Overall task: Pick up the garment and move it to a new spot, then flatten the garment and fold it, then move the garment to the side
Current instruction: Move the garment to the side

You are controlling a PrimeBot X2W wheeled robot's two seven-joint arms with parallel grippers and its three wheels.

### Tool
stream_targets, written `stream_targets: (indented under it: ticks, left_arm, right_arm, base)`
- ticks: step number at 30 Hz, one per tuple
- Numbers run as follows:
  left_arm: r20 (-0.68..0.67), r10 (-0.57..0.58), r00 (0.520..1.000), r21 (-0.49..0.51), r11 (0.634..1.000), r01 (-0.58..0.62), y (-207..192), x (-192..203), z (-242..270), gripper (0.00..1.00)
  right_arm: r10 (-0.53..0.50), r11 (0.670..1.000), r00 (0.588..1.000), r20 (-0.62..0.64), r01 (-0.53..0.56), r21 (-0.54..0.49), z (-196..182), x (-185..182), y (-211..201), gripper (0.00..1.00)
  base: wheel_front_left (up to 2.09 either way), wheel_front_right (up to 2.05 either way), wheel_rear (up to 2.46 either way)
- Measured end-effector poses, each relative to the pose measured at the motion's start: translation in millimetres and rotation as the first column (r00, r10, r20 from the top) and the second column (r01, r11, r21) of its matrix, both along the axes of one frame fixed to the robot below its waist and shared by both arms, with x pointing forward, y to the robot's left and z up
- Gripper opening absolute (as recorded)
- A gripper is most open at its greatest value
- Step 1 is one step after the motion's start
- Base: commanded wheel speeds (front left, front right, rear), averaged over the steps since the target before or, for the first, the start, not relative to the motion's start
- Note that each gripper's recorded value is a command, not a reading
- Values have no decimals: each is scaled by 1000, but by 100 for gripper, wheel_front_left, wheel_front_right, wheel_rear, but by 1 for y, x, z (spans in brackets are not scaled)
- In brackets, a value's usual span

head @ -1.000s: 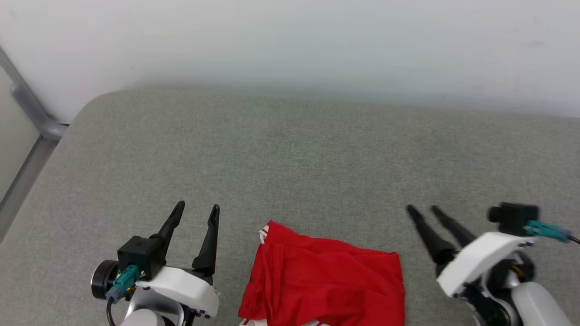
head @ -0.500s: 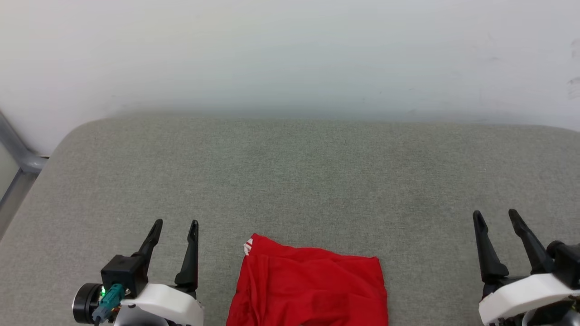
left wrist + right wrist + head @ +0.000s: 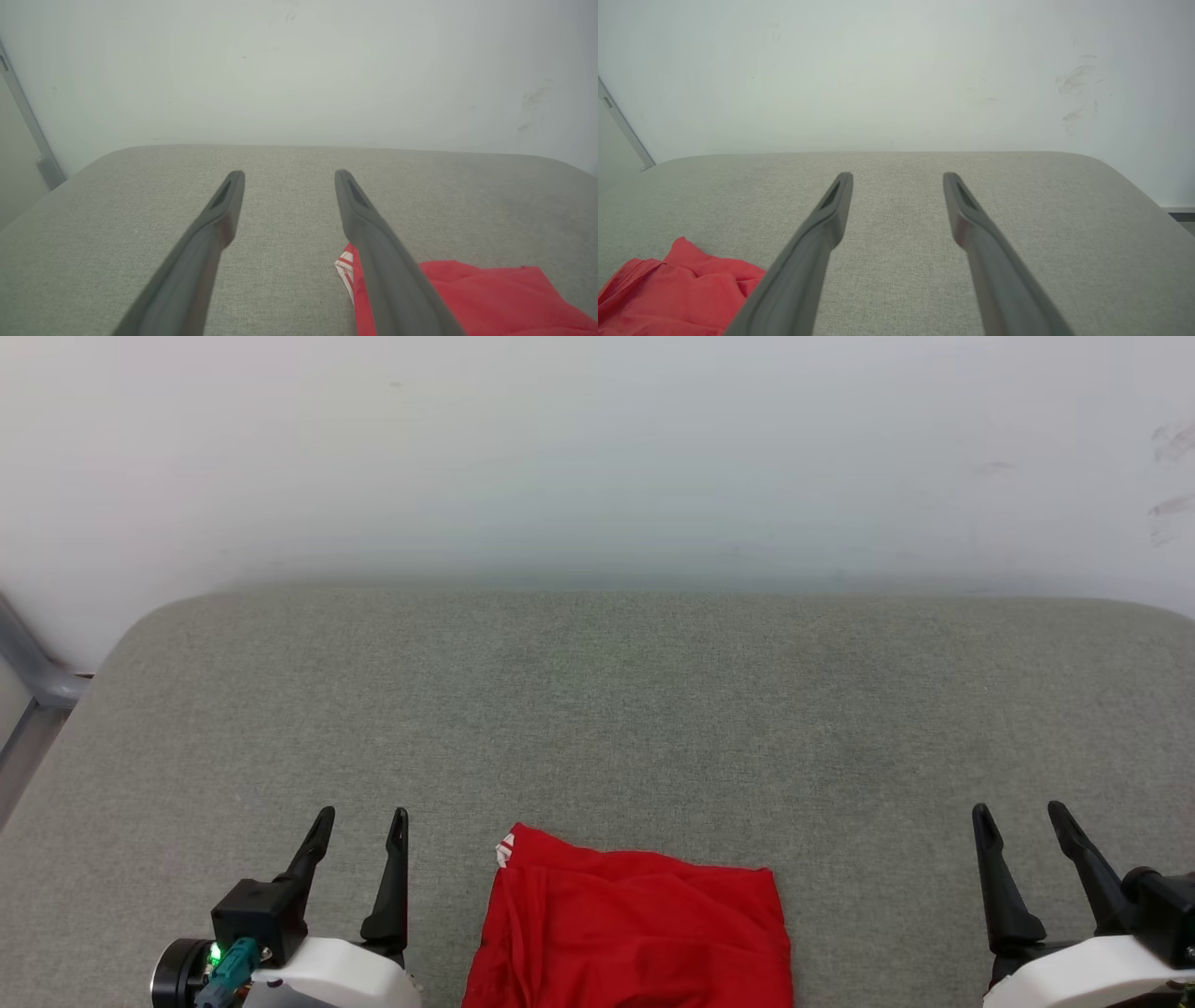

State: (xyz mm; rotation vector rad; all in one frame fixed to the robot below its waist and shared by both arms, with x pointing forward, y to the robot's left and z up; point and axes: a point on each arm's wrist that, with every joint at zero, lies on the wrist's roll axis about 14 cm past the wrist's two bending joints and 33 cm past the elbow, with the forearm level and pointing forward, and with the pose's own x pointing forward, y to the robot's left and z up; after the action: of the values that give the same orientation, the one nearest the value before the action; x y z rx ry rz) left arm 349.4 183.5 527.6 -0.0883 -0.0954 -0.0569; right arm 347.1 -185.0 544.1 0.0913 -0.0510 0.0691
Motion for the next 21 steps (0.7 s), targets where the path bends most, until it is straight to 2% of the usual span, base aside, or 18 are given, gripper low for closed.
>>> stream_targets:
  ticks: [8,12,14,17,21]
  left_arm:
    - [-2,-2,1000,1,1000,2,0,1,-1,100]
    - [14,10,1000,1,1000,-10,5,4,4,100]
    - [21,17,1000,-5,1000,-17,6,5,6,100]
    - [19,21,1000,-8,1000,-20,7,5,4,100]
    - [14,23,1000,-20,1000,-23,9,12,2,100]
  right_arm:
    - [-17,1000,998,-54,16,-18,-7,1,-6,100]
    - [-6,1000,985,-170,7,5,-31,3,-7,100]
    - [12,999,964,-266,-3,33,-52,2,-7,100]
    - [70,995,909,-410,-35,92,-82,1,3,100]
    - [180,979,800,-572,-89,183,-118,-2,28,100]
  base:
    - [0,0,0]
    - [0,0,0]
    - [0,0,0]
    - [0,0,0]
    - [0,0,0]
